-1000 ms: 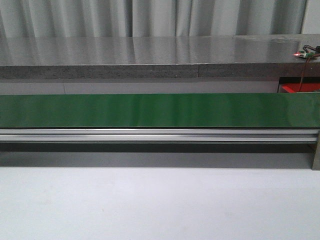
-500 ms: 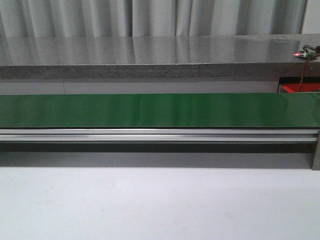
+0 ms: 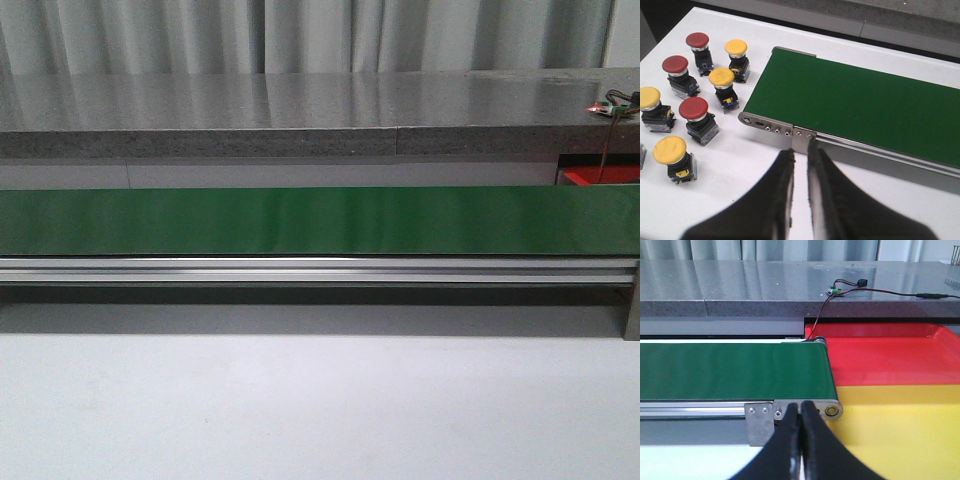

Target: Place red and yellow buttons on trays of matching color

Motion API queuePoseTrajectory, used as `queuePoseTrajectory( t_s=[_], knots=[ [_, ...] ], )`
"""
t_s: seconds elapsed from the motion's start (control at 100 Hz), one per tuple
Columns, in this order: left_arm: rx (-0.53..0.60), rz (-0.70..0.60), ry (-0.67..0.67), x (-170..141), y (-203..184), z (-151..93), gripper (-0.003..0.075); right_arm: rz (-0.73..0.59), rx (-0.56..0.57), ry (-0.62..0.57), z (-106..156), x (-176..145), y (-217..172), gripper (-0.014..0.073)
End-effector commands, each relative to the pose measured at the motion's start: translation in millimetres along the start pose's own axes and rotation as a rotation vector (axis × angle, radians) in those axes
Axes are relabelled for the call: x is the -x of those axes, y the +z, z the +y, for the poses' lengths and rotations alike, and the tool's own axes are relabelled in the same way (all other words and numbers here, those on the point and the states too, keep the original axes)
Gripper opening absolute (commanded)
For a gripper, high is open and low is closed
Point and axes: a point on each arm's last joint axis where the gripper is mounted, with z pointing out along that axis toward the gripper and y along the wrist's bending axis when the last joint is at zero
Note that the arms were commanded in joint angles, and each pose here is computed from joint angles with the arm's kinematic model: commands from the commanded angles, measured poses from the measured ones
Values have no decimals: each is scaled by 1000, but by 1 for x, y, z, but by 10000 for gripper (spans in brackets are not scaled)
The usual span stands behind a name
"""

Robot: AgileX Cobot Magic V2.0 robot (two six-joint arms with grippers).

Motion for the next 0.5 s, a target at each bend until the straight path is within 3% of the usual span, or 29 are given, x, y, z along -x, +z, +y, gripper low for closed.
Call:
queuePoseTrajectory(
  t_s=[0.0,0.08,0.15,0.33,0.49],
  knots=[
    [-7,-62,-30,19,0,-4,311,-107,11,-18,1,13,-3,-72],
    [30,-20,-55,22,7,-3,496,-107,11,-18,1,13,-3,-72],
    [93,36,-54,25,12,-1,575,-107,11,-18,1,13,-3,-72],
    [198,104,3,36,22,3,558,-107,11,-18,1,13,-3,-72],
    [268,88,-49,50,26,13,555,-107,11,-18,1,13,-3,-72]
  ],
)
